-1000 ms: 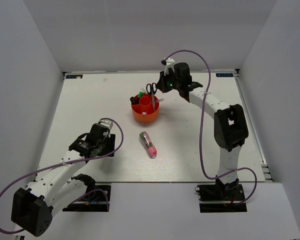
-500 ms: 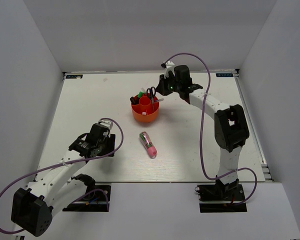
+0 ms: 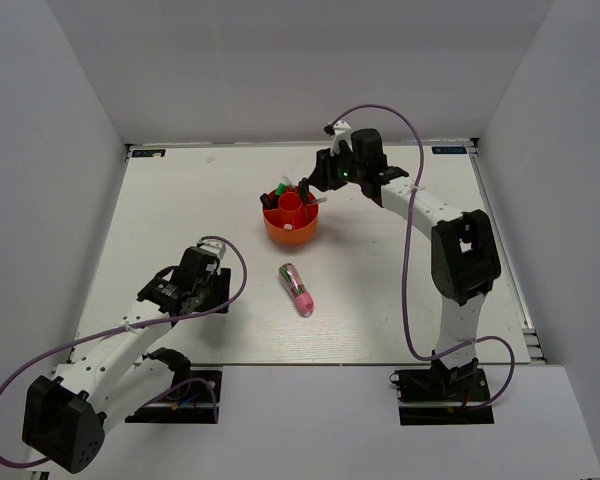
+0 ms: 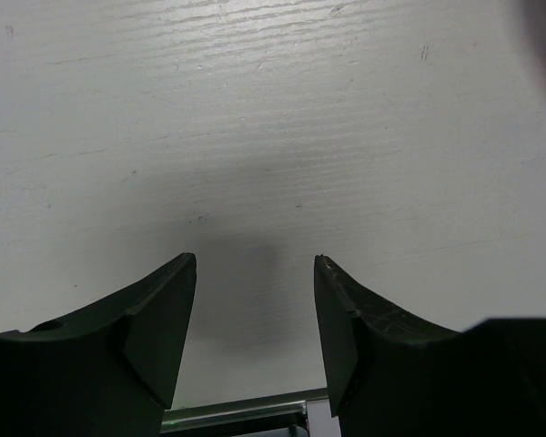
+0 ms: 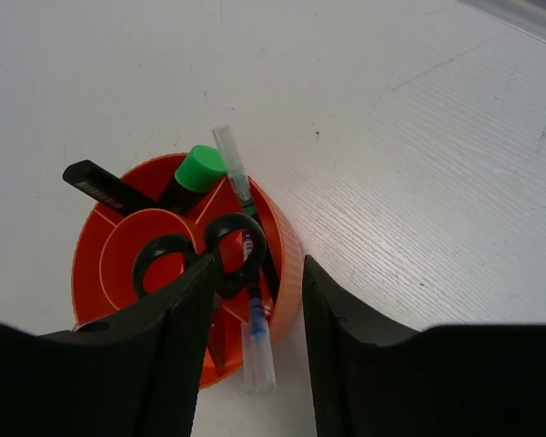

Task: Sort the stationery into containers
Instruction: Place the scissors in the storage box, then pick up the stationery from the center of the board.

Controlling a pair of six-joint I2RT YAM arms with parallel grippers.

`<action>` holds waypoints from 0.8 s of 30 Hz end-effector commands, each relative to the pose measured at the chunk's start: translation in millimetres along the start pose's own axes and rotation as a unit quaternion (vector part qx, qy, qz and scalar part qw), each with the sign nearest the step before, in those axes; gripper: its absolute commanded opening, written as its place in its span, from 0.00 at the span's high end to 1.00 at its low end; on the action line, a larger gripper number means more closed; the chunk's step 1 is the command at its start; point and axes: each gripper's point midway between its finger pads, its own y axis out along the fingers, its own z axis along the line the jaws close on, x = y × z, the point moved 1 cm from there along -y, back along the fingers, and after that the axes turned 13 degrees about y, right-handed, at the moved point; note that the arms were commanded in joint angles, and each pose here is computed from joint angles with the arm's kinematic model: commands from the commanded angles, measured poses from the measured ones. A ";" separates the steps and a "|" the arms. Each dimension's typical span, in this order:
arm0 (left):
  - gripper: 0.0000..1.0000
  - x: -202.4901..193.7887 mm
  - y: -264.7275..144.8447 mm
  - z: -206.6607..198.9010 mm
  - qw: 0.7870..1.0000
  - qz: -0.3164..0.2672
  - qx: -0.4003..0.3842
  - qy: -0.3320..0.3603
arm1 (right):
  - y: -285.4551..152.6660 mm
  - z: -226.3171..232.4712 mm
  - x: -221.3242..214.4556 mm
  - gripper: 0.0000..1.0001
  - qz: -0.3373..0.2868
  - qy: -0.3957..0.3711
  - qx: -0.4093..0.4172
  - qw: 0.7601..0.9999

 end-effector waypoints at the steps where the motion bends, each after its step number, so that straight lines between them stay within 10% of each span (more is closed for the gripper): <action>1: 0.35 7.3 -3.7 -2.2 1.000 -0.008 -0.009 0.001 | -28.0 19.3 41.6 0.53 -0.042 -0.032 0.018 0.998; 5: 0.44 10.0 -2.1 -10.0 0.999 -0.012 -0.031 0.004 | -50.2 13.6 45.8 0.43 -0.028 -0.036 -0.010 0.999; 9: 0.71 16.1 0.5 -19.3 0.998 -0.020 -0.056 -0.005 | -85.8 8.8 46.1 0.12 -0.011 -0.039 -0.047 0.998; 10: 0.84 24.8 -0.6 -27.3 0.996 -0.034 -0.079 -0.011 | -94.1 6.5 26.3 0.58 0.030 -0.024 -0.047 0.998; 12: 0.93 37.3 -2.6 -40.4 0.993 -0.040 -0.109 -0.028 | -106.0 26.4 7.7 0.98 0.071 -0.015 0.021 0.997; 15: 0.97 57.7 -6.5 -61.2 0.989 -0.039 -0.134 -0.041 | -127.7 25.4 -24.8 1.00 0.142 0.050 0.057 0.987; 16: 0.95 59.6 -3.8 -64.8 0.990 -0.031 -0.132 -0.043 | -130.5 22.5 -30.1 0.89 0.158 0.060 0.061 0.984; 18: 0.81 68.7 0.2 -77.0 0.991 -0.016 -0.118 -0.058 | -147.8 39.0 -55.8 0.10 0.216 0.109 0.134 0.961; 21: 0.33 89.8 1.0 -89.6 0.991 -0.015 -0.087 -0.100 | -173.1 50.5 -83.1 0.10 0.257 0.152 0.216 0.930; 24: 0.17 107.6 5.9 -97.2 0.985 -0.031 -0.055 -0.162 | -188.5 43.5 -98.0 0.10 0.232 0.156 0.193 0.940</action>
